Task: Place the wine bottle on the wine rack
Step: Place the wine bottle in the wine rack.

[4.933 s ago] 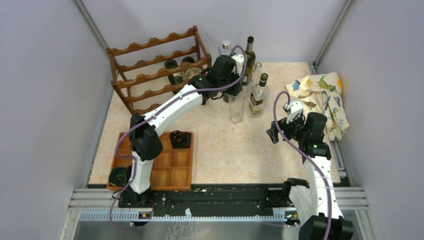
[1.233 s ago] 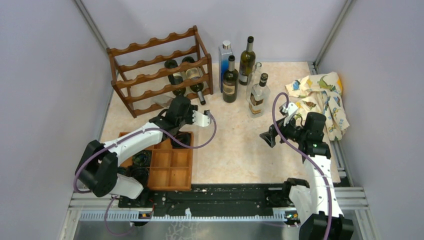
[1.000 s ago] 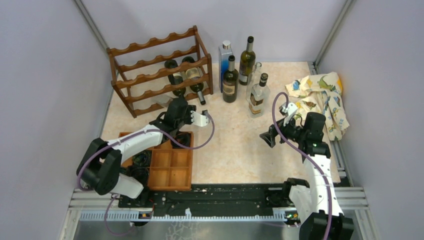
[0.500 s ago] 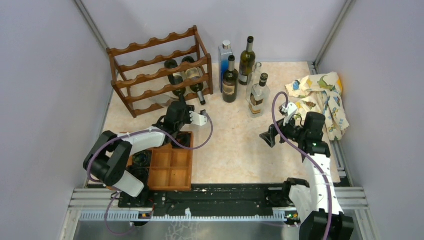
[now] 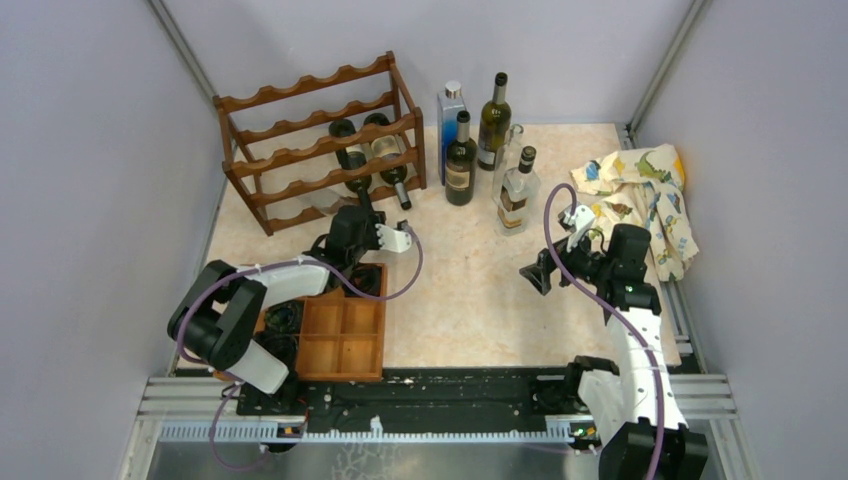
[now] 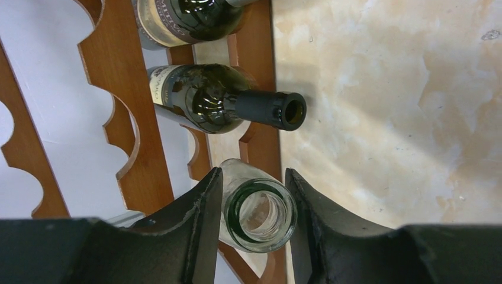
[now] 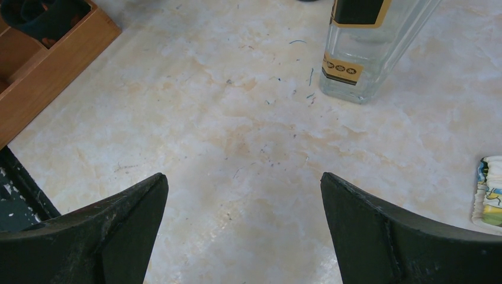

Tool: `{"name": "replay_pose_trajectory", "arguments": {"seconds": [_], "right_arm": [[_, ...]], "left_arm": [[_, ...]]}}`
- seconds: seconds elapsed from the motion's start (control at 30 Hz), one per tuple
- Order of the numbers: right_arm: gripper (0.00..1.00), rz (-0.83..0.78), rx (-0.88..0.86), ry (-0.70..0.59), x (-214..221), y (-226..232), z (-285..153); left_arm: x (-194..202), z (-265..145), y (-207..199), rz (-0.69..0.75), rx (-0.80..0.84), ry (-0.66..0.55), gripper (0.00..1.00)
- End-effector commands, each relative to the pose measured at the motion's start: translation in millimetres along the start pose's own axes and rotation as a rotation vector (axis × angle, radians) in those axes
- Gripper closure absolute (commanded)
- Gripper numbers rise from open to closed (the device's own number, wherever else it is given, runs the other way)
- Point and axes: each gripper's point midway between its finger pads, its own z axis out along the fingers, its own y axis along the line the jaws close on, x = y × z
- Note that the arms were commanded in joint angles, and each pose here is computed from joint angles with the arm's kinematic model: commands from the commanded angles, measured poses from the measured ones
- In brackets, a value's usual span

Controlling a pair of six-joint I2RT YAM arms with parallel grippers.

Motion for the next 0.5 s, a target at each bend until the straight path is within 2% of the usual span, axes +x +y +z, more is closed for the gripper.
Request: {"name": "replay_pose_trajectory", "arguments": {"seconds": [0.0,0.37,0.47], "right_arm": [[0.02,-0.039,0.008,-0.023,-8.9,-4.5,-1.1],[0.02,-0.045,0.009,-0.026,-9.9,-3.7,-1.9],[0.02,-0.046,0.007,-0.028,-10.4,-3.3,-2.0]], "left_arm": [[17.7,-2.8,-41.0,-0.088,0.117,0.043,0.53],[37.7,-14.2,-47.9,-0.134,0.134,0.079,0.50],[42.8,-16.7,-49.5,-0.146,0.136,0.090,0.46]]}}
